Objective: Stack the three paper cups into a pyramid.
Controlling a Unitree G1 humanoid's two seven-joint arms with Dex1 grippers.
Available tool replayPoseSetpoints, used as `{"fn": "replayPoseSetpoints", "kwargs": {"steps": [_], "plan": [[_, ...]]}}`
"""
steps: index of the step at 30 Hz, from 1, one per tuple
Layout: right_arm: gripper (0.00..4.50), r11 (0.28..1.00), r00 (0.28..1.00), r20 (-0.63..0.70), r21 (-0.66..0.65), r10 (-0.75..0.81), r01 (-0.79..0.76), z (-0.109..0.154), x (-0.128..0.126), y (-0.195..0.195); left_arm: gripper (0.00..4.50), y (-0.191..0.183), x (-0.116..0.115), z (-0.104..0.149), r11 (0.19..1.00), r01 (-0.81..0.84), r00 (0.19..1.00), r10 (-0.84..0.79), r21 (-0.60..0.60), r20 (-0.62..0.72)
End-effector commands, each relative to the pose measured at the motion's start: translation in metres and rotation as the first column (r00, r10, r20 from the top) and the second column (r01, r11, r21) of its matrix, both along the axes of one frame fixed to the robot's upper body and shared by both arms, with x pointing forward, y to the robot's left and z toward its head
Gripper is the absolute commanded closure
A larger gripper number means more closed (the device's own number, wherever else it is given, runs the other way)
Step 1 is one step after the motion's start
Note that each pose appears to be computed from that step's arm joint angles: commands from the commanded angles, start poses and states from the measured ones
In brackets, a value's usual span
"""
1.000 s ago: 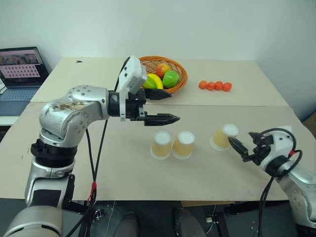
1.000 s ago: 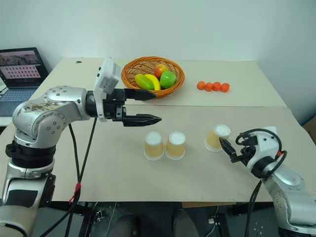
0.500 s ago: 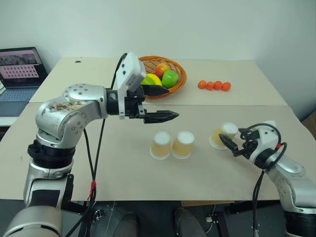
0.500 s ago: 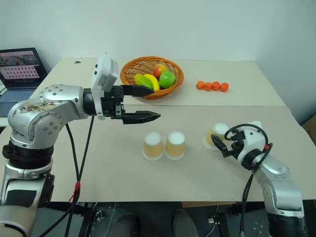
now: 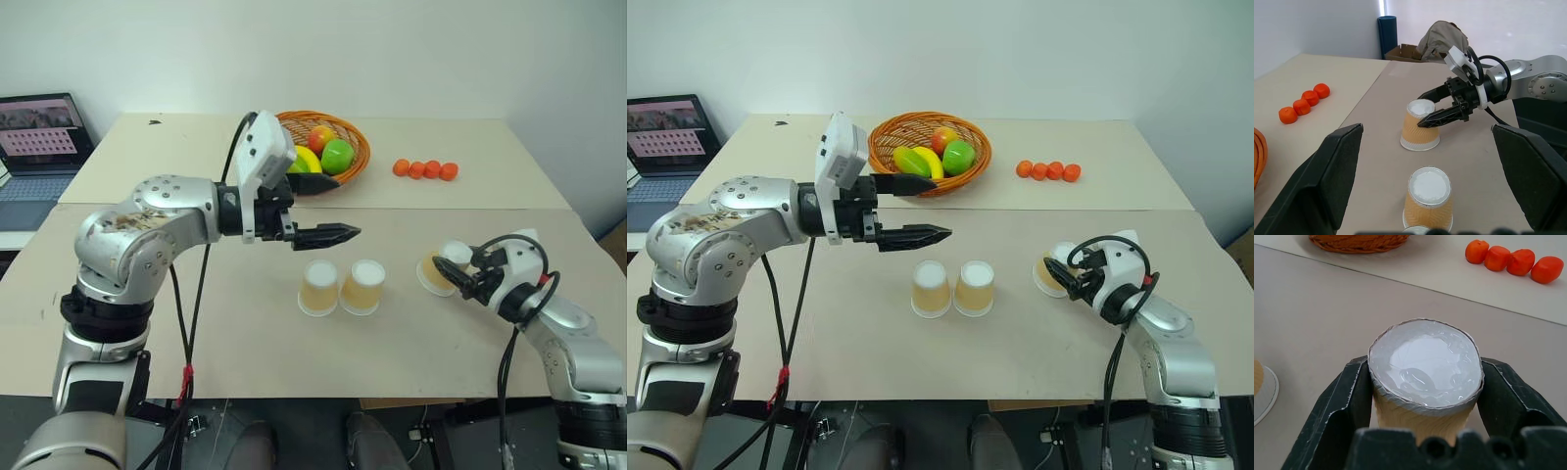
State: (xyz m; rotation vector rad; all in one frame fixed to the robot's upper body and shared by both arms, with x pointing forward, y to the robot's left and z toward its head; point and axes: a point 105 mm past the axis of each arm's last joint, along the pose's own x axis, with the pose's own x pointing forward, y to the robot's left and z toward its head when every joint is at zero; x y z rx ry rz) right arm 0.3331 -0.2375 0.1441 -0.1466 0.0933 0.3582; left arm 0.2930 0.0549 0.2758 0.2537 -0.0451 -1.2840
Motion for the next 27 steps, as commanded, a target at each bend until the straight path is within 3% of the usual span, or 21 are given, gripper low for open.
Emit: {"fn": "replayPoseSetpoints", "kwargs": {"steps": [1, 6, 9, 12, 20, 27], "plan": [[1.73, 1.000, 0.997, 0.076, -0.027, 0.004, -0.002, 0.022, 0.002, -0.001, 0.00, 0.012, -0.003, 0.003, 1.000, -0.027, 0.999, 0.027, 0.006, 0.018], [1.73, 0.997, 0.994, 0.100, -0.066, 0.048, -0.042, 0.045, -0.001, 0.004, 0.00, 0.056, 0.003, -0.020, 0.986, -0.135, 0.991, 0.136, 0.099, -0.009], [1.73, 0.984, 0.988, 0.099, -0.145, 0.123, -0.108, 0.070, -0.004, 0.016, 0.00, 0.067, 0.005, -0.034, 0.981, -0.176, 0.984, 0.179, 0.082, -0.026], [1.73, 0.947, 0.976, 0.060, -0.262, 0.209, -0.187, 0.082, -0.009, 0.031, 0.00, 0.068, 0.006, -0.042, 0.974, -0.215, 0.977, 0.214, 0.070, 0.015], [1.73, 0.842, 0.881, 0.042, -0.320, 0.471, -0.435, 0.136, -0.028, 0.088, 0.00, 0.055, -0.004, -0.068, 0.978, -0.208, 0.976, 0.208, 0.015, -0.060], [1.73, 0.791, 0.826, -0.023, -0.275, 0.563, -0.546, 0.134, -0.039, 0.127, 0.00, 0.049, -0.005, -0.083, 0.981, -0.193, 0.978, 0.193, 0.018, -0.081]]}}
